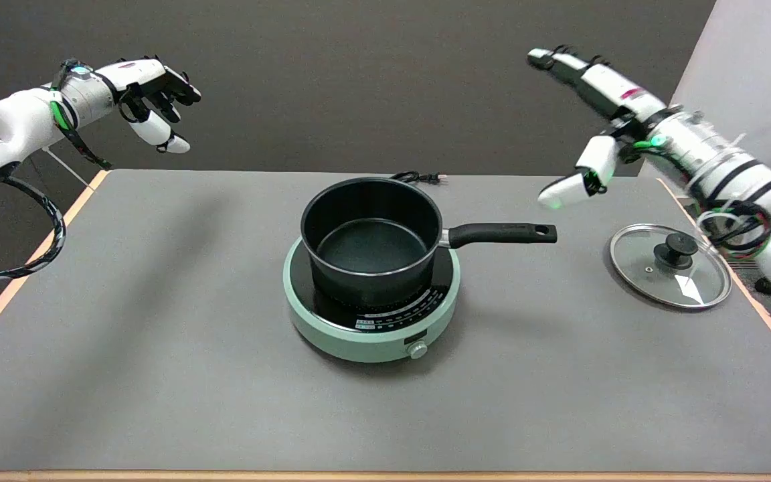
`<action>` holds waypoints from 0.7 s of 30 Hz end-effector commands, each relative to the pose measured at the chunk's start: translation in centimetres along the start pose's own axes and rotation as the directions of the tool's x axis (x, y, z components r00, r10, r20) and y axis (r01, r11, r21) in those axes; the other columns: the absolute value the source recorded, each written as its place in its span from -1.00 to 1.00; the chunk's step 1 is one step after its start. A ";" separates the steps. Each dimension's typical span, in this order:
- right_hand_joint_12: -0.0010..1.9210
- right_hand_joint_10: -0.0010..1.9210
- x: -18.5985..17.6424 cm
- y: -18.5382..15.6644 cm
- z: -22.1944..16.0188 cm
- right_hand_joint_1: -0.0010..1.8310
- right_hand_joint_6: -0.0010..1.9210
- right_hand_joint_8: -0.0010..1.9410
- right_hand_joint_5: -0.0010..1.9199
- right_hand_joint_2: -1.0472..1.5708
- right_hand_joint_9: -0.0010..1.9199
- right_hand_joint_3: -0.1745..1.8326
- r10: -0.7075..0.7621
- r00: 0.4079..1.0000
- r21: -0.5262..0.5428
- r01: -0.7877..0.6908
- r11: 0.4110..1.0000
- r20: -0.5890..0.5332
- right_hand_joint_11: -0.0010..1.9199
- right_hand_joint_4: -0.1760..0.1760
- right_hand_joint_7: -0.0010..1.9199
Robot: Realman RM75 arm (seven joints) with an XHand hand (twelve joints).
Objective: Pick up the pot lid.
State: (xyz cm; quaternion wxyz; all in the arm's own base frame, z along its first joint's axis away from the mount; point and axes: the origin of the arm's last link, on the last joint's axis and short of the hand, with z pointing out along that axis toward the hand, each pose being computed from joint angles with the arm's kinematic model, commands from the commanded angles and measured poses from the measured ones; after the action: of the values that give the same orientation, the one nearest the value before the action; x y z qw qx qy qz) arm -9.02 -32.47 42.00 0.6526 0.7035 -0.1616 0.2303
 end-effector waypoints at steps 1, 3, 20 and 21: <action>-1.00 -1.00 6.0 3.3 -3.6 0.23 -1.00 -1.00 -1.00 -0.53 -1.00 0.06 0.029 0.984 -0.089 -0.045 0.995 -0.177 -1.00 -1.00 -1.00; -1.00 -1.00 6.4 4.0 -4.1 0.22 -1.00 -1.00 -1.00 -0.51 -1.00 0.05 0.026 0.980 -0.125 -0.052 0.991 -0.198 -1.00 -1.00 -1.00; -0.91 -0.91 7.9 7.2 -5.5 0.19 -0.91 -0.91 -0.91 0.01 -0.91 -0.05 0.009 0.959 -0.271 -0.089 0.958 -0.283 -0.91 -1.00 -0.91; -0.90 -0.90 7.9 7.3 -5.4 0.18 -0.90 -0.91 -0.90 0.04 -0.90 -0.05 0.009 0.958 -0.274 -0.091 0.958 -0.285 -0.90 -1.00 -0.90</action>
State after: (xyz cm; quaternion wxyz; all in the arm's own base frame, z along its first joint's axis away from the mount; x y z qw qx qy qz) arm -7.03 -28.44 49.29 0.7187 0.6143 -0.1300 0.2986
